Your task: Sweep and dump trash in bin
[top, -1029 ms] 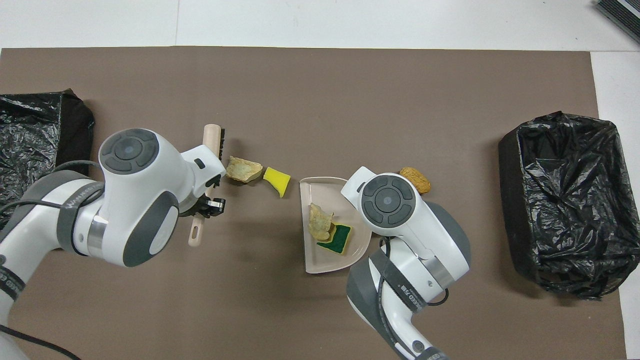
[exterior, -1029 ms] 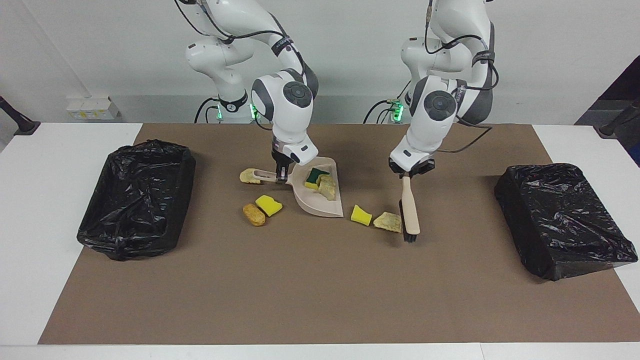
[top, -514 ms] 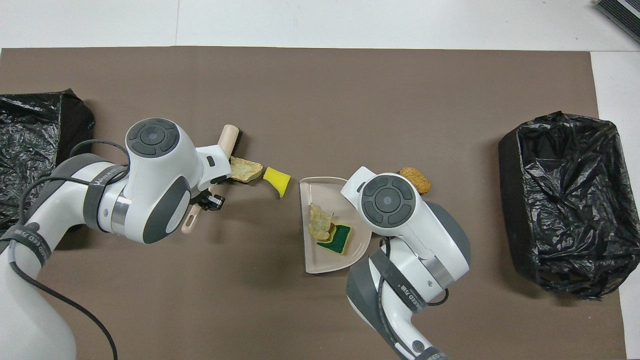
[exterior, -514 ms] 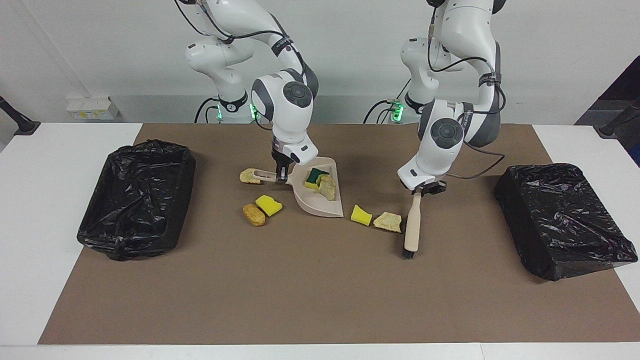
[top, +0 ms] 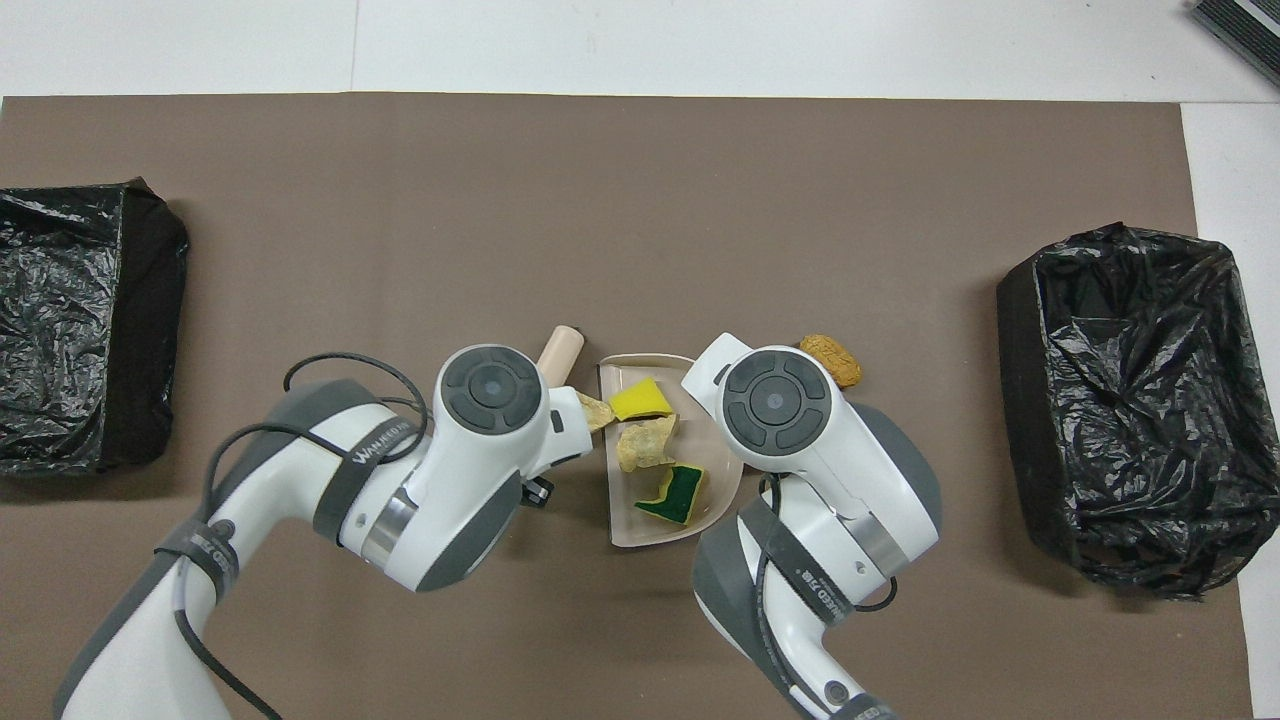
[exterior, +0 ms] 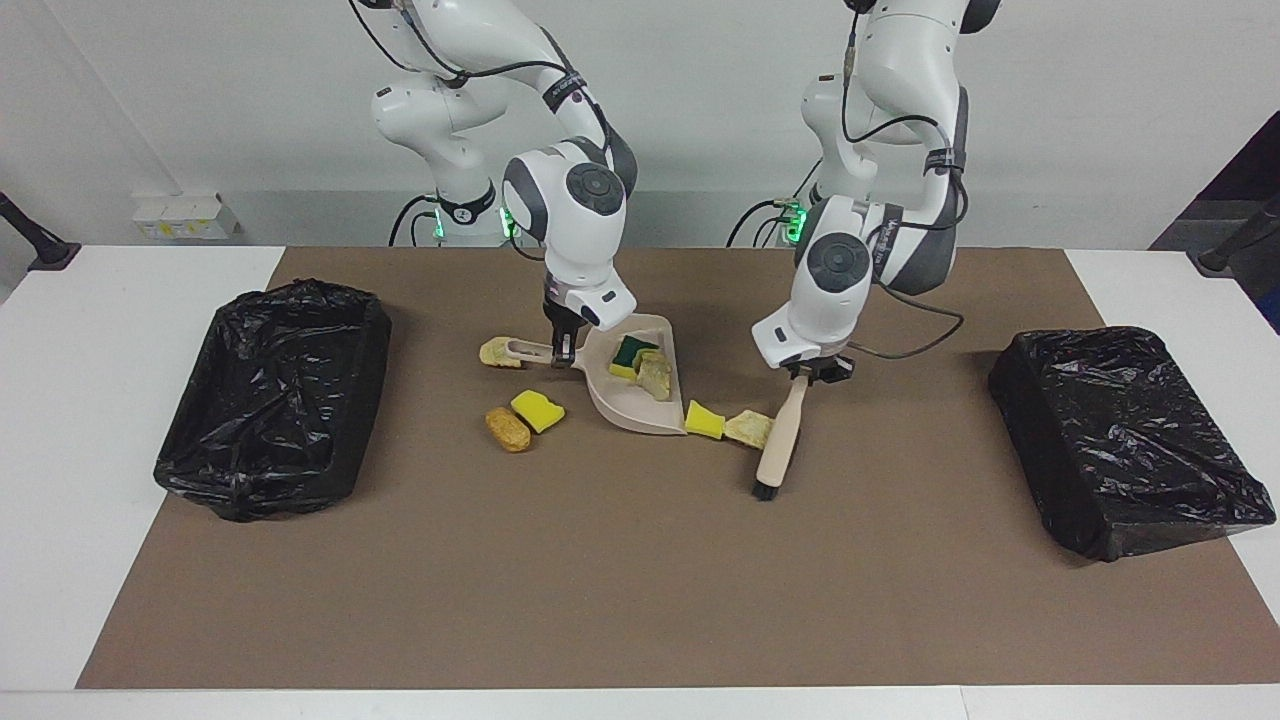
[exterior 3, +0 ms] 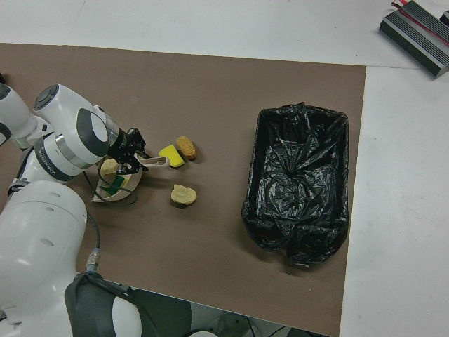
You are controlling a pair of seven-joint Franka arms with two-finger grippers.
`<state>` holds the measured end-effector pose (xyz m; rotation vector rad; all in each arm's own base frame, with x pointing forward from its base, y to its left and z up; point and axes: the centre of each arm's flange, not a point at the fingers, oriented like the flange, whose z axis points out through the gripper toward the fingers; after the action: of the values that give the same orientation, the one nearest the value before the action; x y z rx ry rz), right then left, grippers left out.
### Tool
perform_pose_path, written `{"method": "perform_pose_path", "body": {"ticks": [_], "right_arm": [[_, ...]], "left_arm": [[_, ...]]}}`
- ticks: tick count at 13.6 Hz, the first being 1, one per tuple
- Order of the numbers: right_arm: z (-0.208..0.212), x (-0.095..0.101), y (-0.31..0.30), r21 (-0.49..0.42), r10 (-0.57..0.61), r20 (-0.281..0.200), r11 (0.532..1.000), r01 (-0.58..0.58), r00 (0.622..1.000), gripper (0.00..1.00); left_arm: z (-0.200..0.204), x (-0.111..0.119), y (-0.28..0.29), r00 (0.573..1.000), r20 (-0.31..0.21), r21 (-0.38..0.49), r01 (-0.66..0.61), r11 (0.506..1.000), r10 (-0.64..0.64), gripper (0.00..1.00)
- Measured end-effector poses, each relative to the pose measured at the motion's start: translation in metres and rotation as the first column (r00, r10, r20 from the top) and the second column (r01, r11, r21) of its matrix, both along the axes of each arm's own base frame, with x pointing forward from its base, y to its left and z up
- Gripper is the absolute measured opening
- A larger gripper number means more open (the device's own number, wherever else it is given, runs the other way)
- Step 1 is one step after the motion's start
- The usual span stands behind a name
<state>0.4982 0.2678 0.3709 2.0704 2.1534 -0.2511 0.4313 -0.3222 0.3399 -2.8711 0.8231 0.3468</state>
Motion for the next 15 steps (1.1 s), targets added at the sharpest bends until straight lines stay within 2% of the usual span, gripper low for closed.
{"method": "perform_pose_path", "body": {"ticks": [4, 6, 10, 12, 15], "right_arm": [[-0.002, 0.009, -0.019, 0.000, 0.004, -0.013, 1.000, -0.004, 1.000, 0.33], [-0.002, 0.016, -0.036, 0.003, 0.015, -0.025, 1.000, -0.015, 1.000, 0.33], [-0.002, 0.017, -0.035, 0.007, 0.020, -0.022, 1.000, -0.020, 1.000, 0.33], [-0.001, 0.018, -0.033, 0.024, 0.028, -0.002, 0.999, -0.028, 1.000, 0.33], [0.000, 0.022, -0.028, 0.104, 0.039, 0.024, 0.994, -0.041, 0.999, 0.33]], "left_arm": [[0.007, -0.044, -0.045, 0.989, -0.039, -0.038, -0.145, 0.989, 0.143, 0.26], [0.013, -0.057, -0.061, 0.975, -0.024, -0.032, -0.222, 0.974, 0.222, 0.26], [0.040, -0.057, -0.065, 0.946, 0.019, -0.050, -0.322, 0.946, 0.323, 0.26], [0.048, -0.056, -0.056, 0.939, 0.014, -0.028, -0.343, 0.939, 0.343, 0.26], [0.069, -0.055, -0.036, 0.928, 0.005, 0.002, -0.372, 0.928, 0.372, 0.26]]}}
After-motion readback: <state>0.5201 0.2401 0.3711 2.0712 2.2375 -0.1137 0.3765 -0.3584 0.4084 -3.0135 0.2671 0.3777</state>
